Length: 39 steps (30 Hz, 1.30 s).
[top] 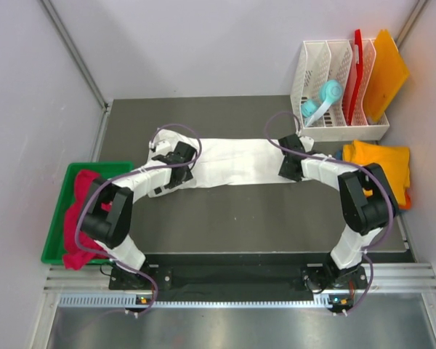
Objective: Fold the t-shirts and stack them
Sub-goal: Fold the tshirt
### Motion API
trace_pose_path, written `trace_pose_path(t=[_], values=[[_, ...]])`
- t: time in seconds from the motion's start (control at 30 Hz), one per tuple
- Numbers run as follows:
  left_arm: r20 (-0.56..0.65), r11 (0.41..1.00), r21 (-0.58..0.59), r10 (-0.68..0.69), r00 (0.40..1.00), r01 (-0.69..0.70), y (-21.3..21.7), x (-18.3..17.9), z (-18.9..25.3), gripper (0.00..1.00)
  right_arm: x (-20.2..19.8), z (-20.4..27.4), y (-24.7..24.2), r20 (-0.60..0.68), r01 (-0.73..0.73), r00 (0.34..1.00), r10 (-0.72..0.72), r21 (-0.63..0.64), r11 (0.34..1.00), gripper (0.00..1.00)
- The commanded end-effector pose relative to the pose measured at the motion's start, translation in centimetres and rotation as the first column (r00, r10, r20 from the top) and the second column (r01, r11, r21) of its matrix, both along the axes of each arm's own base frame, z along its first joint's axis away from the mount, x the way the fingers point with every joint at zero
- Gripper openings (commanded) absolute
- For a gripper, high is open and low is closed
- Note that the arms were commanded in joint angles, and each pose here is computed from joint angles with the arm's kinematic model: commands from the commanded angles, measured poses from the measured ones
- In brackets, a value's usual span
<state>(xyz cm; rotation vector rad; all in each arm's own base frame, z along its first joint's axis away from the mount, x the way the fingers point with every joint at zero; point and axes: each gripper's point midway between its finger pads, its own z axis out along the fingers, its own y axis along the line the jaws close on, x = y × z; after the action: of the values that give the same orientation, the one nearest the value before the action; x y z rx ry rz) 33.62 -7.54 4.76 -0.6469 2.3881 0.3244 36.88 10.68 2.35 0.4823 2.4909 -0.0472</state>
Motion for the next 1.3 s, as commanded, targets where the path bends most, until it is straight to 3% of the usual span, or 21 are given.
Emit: trace_pose_path(t=[0.0,0.2,0.4,0.77,1.27], values=[[0.111,1.000,-0.016,-0.001,0.994,0.003,0.0,1.2,3.1,0.99,-1.2,0.0,0.3,-0.015,-0.027,1.000,0.027,0.038,0.999,0.34],[0.231,0.997,-0.078,0.001,0.973,0.017,0.6,3.4,5.9,0.98,-0.7,5.3,2.2,0.110,-0.112,0.988,0.107,0.038,0.993,0.39],[0.181,0.983,-0.162,0.110,0.977,-0.081,4.1,4.9,3.4,0.88,-2.8,9.7,4.4,0.212,-0.205,0.957,0.197,0.016,0.979,0.40],[0.114,0.971,-0.211,0.135,0.984,-0.109,3.8,7.0,-0.2,0.76,-4.8,10.3,3.5,0.217,-0.222,0.951,0.219,-0.012,0.975,0.40],[0.175,0.983,-0.143,0.140,0.975,-0.116,5.5,8.1,2.2,0.69,-5.0,9.4,4.0,0.202,-0.232,0.953,0.225,0.011,0.973,0.38]])
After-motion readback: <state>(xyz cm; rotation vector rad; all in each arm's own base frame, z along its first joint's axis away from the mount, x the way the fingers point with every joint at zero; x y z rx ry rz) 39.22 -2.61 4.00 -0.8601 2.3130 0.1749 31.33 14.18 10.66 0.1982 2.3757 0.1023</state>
